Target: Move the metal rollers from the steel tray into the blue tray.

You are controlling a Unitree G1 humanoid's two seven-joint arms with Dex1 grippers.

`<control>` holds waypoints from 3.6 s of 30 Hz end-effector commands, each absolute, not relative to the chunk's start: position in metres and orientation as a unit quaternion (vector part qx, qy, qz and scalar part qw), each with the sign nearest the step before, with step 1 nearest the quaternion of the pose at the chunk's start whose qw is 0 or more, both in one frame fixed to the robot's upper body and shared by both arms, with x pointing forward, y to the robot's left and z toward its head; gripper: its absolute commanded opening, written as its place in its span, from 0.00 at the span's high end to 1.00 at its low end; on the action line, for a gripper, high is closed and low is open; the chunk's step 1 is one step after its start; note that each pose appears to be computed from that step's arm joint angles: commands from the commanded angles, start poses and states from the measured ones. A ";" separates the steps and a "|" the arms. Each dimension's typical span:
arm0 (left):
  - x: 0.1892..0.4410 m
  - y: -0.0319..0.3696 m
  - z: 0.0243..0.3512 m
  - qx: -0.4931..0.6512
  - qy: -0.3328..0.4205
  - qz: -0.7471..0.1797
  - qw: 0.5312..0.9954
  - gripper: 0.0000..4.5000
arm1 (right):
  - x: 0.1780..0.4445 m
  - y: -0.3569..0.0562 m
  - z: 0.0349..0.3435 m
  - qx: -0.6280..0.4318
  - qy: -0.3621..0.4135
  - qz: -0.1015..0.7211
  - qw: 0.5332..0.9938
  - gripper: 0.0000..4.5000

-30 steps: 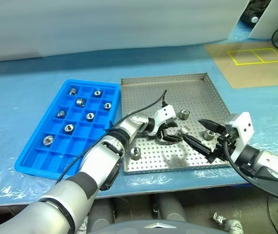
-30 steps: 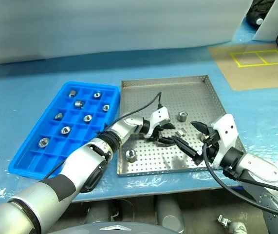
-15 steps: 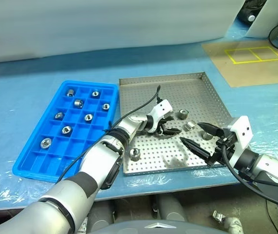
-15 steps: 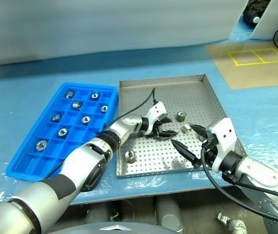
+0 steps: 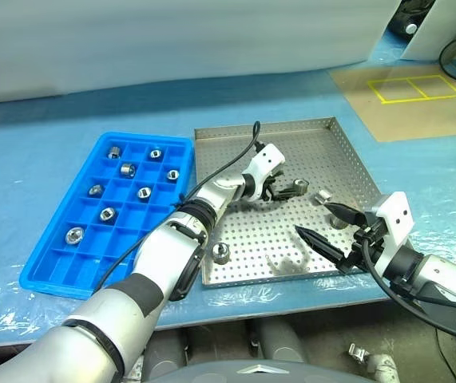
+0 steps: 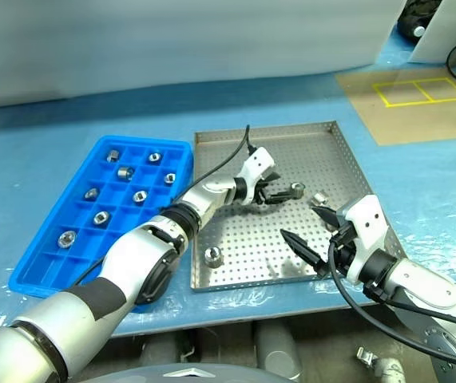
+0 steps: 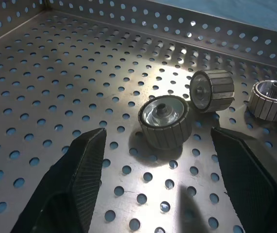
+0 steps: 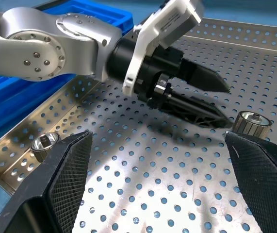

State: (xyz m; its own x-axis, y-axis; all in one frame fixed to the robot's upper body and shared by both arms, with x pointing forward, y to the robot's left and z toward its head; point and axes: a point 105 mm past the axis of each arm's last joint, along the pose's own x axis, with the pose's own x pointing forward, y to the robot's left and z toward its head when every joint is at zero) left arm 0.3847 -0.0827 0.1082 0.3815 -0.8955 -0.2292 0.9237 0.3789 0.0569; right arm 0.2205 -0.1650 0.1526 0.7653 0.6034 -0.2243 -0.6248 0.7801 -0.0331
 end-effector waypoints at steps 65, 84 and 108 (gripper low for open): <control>0.279 0.052 0.132 0.236 0.103 -0.801 0.541 0.19 | 0.243 -0.137 0.153 -0.035 0.081 0.424 0.901 0.00; 0.274 0.040 0.103 0.339 0.107 -0.822 0.445 0.19 | 0.233 -0.140 0.148 -0.027 0.085 0.390 0.916 0.00; 0.281 0.038 0.077 0.397 0.143 -0.801 0.424 0.19 | 0.225 -0.140 0.143 -0.020 0.092 0.369 0.925 0.00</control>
